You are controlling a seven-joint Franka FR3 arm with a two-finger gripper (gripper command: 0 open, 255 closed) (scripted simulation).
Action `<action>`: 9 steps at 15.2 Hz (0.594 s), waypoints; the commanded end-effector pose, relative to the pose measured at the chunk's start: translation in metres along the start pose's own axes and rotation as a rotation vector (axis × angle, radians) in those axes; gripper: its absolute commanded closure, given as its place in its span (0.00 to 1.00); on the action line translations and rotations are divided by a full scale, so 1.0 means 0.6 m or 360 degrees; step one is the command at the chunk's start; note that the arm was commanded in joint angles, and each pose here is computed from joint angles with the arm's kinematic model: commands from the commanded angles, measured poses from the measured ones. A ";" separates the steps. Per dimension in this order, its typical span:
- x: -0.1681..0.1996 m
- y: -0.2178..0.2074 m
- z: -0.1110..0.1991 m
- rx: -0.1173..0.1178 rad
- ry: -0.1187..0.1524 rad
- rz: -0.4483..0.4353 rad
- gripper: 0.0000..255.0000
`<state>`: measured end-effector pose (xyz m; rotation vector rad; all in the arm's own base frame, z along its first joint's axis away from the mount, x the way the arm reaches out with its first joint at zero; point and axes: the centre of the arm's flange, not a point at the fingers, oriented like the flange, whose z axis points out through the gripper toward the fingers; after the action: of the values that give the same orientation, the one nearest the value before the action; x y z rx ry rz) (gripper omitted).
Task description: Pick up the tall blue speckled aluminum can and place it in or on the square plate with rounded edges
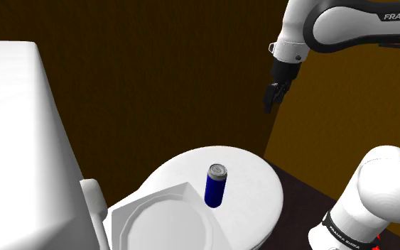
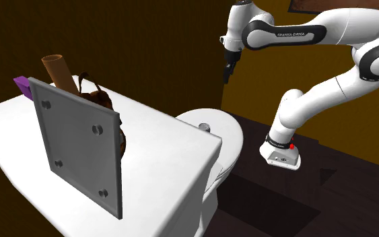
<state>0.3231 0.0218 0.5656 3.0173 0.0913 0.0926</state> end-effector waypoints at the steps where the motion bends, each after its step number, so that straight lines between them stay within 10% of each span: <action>1: 0.000 0.000 0.000 0.0000 0.0000 0.0000 0.00; 9: 0.013 -0.149 0.075 0.0064 -0.0023 0.0015 0.00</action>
<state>0.3295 0.0940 0.5193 3.0526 0.0819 0.0735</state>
